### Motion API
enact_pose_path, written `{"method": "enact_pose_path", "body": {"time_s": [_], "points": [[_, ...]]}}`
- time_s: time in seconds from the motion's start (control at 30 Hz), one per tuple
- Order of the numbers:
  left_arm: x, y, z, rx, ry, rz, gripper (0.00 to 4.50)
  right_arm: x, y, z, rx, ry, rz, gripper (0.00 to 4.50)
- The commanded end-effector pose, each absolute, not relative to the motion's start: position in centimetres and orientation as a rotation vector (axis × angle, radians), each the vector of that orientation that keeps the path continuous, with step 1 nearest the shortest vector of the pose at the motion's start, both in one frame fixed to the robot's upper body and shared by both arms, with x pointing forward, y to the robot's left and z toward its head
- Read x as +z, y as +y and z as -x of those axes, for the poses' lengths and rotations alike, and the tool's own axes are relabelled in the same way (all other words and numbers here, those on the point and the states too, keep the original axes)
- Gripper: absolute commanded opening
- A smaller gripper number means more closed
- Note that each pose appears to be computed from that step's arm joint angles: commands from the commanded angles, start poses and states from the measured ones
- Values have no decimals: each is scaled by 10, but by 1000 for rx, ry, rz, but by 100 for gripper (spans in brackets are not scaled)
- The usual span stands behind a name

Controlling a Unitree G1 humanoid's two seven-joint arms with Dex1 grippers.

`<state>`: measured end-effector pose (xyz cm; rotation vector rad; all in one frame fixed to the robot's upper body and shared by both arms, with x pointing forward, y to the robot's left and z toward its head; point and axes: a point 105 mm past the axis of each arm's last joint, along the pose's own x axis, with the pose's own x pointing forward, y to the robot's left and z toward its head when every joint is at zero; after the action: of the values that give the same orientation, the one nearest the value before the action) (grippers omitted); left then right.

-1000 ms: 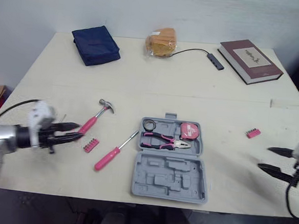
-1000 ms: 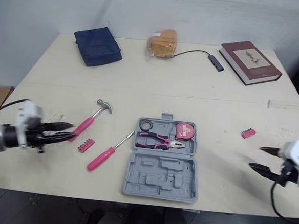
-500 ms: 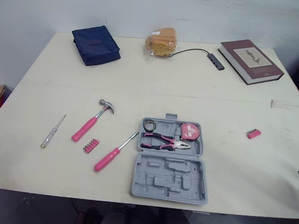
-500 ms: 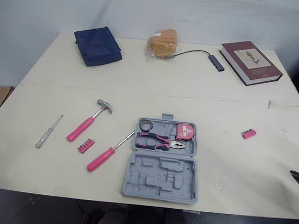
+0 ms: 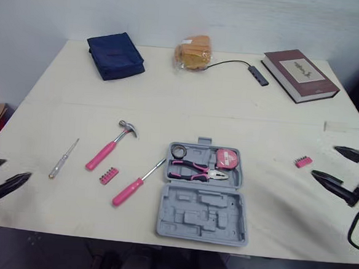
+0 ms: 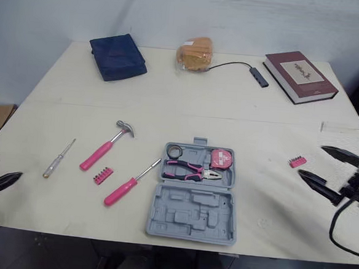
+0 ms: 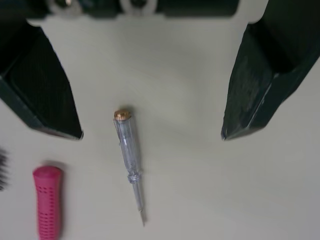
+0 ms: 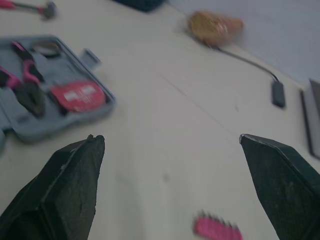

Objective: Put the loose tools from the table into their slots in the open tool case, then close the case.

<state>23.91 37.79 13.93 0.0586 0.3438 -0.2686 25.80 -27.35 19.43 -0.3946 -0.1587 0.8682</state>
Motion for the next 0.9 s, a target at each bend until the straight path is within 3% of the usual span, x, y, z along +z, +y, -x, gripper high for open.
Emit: {"method": "enact_pose_path", "body": {"time_s": [0.03,0.17,0.53,0.63,0.9], "points": [[143,355,-264,-265,387,-104,447,202,-220,-249,1064,-279,375,450],[132,356,-274,-207,451,-134,447,198,-199,-243,1149,-328,435,450],[93,358,-278,-203,592,-159,447,194,-196,-243,1158,-332,410,450],[80,335,-272,-322,635,-55,371,196,-194,-244,1154,-343,412,450],[82,343,-284,-256,568,-127,4,198,-189,-243,1133,-313,421,450]]}}
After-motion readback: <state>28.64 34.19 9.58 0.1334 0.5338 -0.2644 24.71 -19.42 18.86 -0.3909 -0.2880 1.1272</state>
